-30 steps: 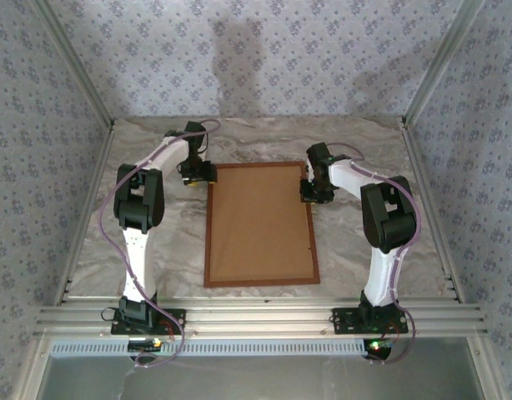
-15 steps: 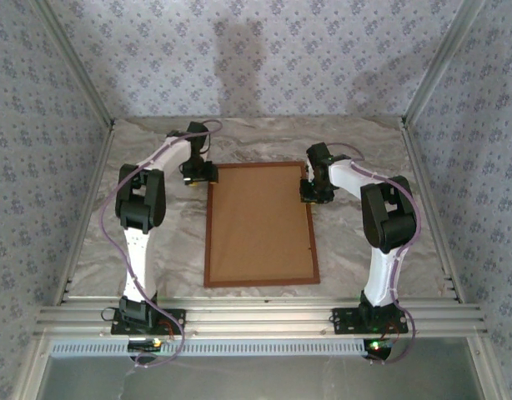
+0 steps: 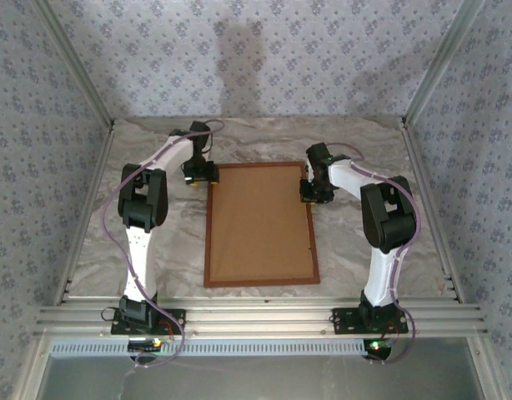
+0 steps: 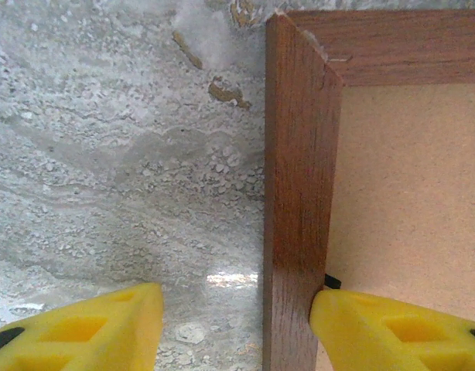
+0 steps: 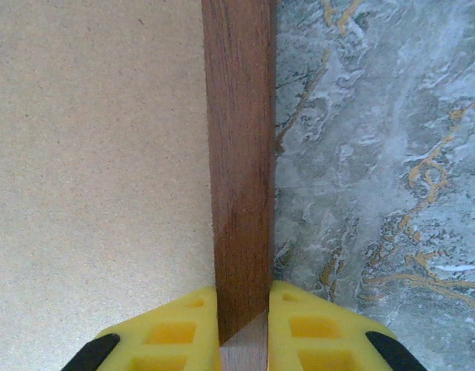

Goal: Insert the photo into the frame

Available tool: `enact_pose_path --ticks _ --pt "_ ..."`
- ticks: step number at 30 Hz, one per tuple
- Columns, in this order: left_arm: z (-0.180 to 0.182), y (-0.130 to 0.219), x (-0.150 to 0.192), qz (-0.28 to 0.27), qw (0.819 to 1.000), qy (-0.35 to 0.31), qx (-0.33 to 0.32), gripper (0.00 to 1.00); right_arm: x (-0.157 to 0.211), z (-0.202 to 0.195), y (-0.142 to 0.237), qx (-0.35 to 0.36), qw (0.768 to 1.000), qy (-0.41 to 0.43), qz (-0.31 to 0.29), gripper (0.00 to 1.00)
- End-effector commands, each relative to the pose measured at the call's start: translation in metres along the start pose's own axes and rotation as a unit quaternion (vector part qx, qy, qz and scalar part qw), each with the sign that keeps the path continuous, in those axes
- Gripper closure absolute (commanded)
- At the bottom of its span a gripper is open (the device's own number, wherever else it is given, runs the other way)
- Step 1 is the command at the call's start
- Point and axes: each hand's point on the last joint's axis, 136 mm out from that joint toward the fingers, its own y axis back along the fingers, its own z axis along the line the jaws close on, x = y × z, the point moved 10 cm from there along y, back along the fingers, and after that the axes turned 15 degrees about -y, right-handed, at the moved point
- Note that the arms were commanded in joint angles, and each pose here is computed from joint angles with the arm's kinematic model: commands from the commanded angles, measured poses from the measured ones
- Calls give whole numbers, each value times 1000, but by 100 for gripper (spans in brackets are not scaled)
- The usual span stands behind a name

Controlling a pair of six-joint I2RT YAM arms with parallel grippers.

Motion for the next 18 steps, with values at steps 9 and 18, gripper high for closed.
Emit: enact_pose_path --ticks 9,18 --pt "-34 -77 31 139 990 -33 -19 42 4 11 -2 -13 1000 5 10 82" --pt "-38 -78 32 155 986 -50 -38 42 -2 17 6 -37 999 8 -10 82"
